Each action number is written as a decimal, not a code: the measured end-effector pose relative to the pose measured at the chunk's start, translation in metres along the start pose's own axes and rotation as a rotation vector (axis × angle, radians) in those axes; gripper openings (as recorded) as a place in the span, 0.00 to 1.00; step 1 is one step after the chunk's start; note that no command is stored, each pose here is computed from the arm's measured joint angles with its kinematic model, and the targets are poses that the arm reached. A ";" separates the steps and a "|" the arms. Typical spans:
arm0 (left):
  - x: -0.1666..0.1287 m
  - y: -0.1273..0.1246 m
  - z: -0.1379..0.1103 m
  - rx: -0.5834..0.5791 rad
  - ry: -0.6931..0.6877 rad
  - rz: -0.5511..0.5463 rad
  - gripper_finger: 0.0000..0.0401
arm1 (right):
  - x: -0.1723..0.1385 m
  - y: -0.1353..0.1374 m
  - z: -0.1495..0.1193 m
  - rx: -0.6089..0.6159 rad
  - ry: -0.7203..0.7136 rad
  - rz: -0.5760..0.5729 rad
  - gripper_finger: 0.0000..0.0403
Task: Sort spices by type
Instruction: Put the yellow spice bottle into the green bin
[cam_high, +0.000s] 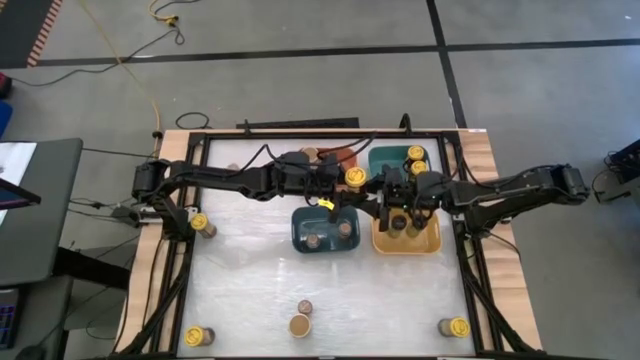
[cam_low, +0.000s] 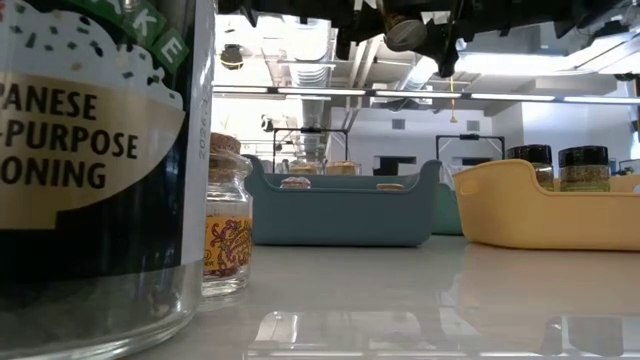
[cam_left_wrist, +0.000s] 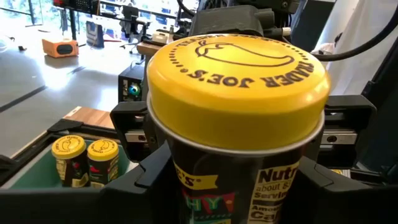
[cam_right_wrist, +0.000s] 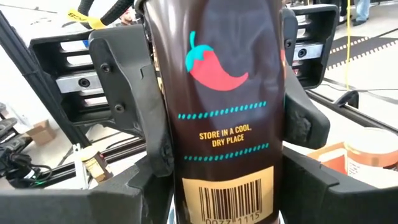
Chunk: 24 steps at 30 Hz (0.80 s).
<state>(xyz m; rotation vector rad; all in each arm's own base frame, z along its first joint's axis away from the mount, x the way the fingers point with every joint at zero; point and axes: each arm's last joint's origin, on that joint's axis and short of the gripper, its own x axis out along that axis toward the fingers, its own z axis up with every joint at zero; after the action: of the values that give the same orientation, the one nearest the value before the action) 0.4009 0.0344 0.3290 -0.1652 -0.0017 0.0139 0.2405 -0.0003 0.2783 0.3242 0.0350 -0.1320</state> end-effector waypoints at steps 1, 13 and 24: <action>0.000 0.001 0.000 -0.001 0.000 0.002 0.49 | 0.000 0.000 0.000 0.000 0.000 0.000 0.62; -0.003 0.012 0.005 -0.007 -0.007 0.024 0.49 | 0.000 0.000 0.000 -0.002 0.002 0.002 0.62; -0.005 0.009 0.008 -0.051 -0.014 0.002 0.50 | 0.007 0.001 -0.001 -0.004 -0.051 0.025 0.62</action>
<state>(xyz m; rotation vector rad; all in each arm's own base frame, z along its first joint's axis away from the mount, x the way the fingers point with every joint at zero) 0.3959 0.0443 0.3354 -0.2158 -0.0160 0.0174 0.2478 0.0000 0.2775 0.3169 -0.0196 -0.1157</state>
